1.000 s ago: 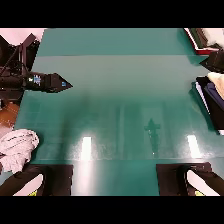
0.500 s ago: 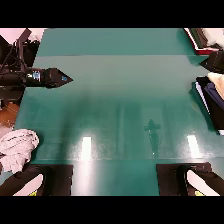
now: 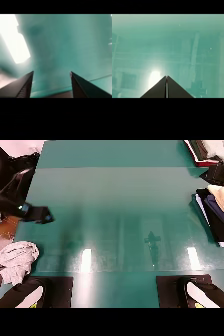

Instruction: Fold the shirts.

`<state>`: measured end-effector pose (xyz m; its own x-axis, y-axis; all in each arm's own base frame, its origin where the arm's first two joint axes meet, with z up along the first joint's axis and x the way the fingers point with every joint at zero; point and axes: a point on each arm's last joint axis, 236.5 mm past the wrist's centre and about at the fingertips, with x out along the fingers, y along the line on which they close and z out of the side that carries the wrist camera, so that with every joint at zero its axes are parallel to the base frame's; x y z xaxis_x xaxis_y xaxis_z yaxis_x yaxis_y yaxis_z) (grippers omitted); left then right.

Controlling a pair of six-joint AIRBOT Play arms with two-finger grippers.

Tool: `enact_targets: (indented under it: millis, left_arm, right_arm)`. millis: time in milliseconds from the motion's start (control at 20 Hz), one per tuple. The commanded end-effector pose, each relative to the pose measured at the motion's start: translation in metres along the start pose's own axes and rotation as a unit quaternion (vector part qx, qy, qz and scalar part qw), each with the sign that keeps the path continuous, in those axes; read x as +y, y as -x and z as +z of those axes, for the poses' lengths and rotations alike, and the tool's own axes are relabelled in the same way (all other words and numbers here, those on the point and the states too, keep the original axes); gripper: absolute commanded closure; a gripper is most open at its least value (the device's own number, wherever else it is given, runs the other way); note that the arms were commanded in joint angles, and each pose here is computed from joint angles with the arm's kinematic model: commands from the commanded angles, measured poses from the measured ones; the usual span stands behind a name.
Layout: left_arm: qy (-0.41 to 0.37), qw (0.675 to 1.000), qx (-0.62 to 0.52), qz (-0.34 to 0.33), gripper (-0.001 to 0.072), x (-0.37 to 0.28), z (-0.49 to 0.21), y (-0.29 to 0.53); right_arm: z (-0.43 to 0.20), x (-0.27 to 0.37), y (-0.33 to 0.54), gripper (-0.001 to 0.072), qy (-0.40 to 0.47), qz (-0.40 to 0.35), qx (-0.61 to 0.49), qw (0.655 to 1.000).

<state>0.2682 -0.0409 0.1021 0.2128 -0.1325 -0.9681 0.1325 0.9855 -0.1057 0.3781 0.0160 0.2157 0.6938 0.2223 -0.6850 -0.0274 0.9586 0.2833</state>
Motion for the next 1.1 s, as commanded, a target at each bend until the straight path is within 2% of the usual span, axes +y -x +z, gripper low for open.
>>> enact_targets:
  millis: [0, 350, 500, 850, 1050]
  left_arm:
    - [0.037, 0.980, 0.041, 0.192, 0.0144, 0.087, -0.040, 0.023]
    - [0.025, 0.966, 0.124, 0.227, 0.0143, 0.110, -0.092, -0.043]
    - [0.023, 0.962, 0.110, 0.248, 0.0143, 0.121, -0.091, -0.058]
    - [-0.005, 0.962, 0.110, 0.248, 0.0146, 0.127, -0.106, -0.101]
    - [0.016, 0.955, 0.082, 0.284, 0.0147, 0.142, -0.097, -0.099]
  right_arm:
    - [0.000, 0.000, 0.000, 0.0693, 0.003, 0.000, 0.000, 1.000]
    - [0.000, 0.000, 0.000, 0.0693, 0.015, 0.000, 0.001, 1.000]
    - [-0.003, 0.001, 0.000, 0.0693, 0.015, 0.001, 0.006, 1.000]
    - [-0.015, 0.002, 0.000, 0.0693, 0.015, 0.004, 0.030, 0.999]
    - [-0.023, 0.002, 0.001, 0.0693, 0.015, 0.005, 0.049, 0.999]
